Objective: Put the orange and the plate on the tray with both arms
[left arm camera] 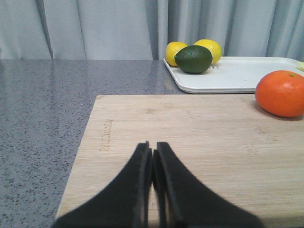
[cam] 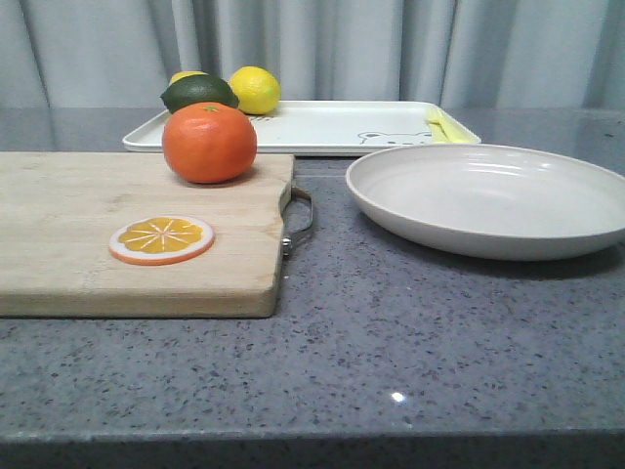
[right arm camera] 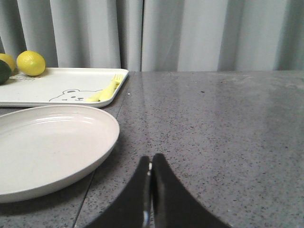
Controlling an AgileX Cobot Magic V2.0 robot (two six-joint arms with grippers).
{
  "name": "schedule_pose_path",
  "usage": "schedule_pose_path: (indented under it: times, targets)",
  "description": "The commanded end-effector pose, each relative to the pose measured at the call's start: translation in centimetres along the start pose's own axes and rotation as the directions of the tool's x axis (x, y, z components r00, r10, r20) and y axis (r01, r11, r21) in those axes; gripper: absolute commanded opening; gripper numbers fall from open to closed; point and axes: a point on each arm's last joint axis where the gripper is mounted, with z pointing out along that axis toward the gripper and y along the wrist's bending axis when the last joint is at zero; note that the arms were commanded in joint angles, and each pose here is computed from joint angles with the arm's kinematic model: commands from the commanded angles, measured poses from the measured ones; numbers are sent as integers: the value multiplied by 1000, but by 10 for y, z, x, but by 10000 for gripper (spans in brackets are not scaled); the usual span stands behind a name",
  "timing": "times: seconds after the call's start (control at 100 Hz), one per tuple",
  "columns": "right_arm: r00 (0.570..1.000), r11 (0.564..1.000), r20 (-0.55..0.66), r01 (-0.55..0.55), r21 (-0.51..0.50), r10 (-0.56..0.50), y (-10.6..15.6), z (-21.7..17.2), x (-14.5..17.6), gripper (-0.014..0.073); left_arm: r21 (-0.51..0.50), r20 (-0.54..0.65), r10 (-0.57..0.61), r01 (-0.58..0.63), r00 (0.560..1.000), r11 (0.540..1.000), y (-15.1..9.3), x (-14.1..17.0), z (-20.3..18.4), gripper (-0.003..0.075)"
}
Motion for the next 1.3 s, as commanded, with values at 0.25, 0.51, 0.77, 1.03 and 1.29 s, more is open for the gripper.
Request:
schedule_pose_path:
  times: [0.25,0.51,0.77,1.03,1.29]
  targets:
    - [997,999,67,-38,-17,39,6,-13,-62,-68,44,97,-31,27,995,999,-8,-64,-13,-19]
    - [998,1000,-65,-25,-3,25,13,-18,-125,-68,89,-31,-71,73,997,993,-18,-121,-1,-19]
    - [975,1000,-221,-11,10,12,17,-2,-160,-68,125,-196,-99,125,976,984,-27,-151,23,-19]
    - [976,1000,-217,-11,10,13,17,7,-162,-68,118,-203,-102,128,974,985,-26,-153,30,-19]
    - [971,1000,-239,-13,11,15,17,7,-160,-58,122,-195,-76,102,978,987,-26,-153,30,7]
